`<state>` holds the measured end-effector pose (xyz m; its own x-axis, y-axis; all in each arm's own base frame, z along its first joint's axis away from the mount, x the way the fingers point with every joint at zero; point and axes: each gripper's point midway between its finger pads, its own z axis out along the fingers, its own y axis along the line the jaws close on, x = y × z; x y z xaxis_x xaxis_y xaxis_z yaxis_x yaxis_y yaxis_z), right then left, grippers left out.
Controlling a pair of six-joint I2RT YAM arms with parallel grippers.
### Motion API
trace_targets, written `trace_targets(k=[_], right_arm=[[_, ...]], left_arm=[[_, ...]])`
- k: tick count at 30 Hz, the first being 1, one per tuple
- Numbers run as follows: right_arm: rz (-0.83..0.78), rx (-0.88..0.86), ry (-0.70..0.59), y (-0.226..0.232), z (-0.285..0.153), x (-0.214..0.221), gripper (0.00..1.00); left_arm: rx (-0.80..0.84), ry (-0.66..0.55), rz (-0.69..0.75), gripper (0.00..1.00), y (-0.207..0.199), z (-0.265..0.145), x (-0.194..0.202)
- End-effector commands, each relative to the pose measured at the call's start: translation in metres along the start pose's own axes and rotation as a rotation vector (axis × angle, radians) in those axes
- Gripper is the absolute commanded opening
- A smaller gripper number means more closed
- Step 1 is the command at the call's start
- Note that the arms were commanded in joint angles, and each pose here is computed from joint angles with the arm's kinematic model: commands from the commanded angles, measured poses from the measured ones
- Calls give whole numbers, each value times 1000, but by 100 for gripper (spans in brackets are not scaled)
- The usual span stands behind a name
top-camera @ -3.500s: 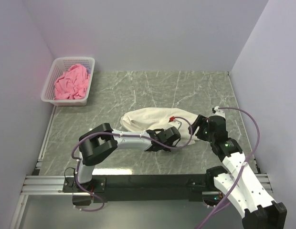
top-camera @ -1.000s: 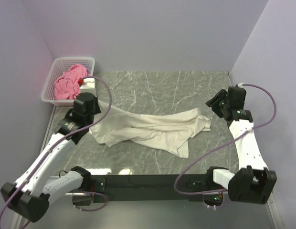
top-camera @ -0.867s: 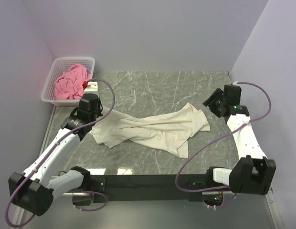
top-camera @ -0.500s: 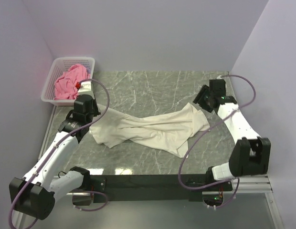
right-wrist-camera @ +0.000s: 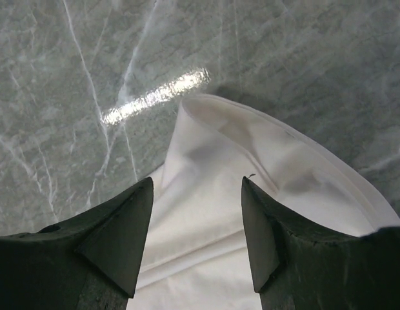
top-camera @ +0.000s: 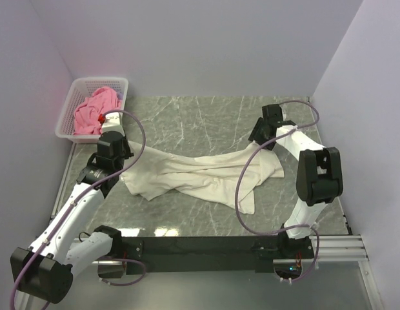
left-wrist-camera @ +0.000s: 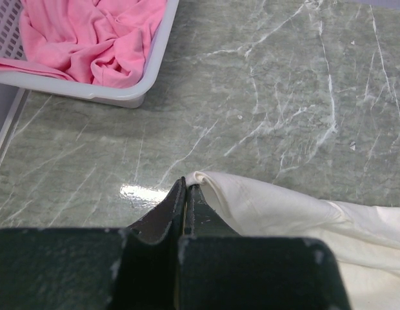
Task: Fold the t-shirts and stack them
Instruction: Flatten the tshirt out
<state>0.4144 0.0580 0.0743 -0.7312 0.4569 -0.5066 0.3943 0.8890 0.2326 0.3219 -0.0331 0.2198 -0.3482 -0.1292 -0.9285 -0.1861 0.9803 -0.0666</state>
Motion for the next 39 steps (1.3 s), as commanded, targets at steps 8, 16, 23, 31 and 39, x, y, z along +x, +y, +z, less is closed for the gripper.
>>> trace_targets(k=[8, 16, 23, 31, 39], right_arm=[[19, -22, 11, 14, 34, -9, 54], [20, -57, -200, 30, -49, -97, 0], [76, -199, -443, 34, -177, -171, 0], [72, -324, -574, 20, -289, -180, 0], [59, -342, -745, -19, -378, -126, 0]], left_arm=[[-29, -60, -23, 1, 6, -1, -15], [-69, -118, -13, 1, 7, -7, -71], [-30, -288, -68, 1, -3, -39, -180], [72, -426, -103, 1, -6, -109, -267], [270, -546, -130, 1, 8, -215, -263]])
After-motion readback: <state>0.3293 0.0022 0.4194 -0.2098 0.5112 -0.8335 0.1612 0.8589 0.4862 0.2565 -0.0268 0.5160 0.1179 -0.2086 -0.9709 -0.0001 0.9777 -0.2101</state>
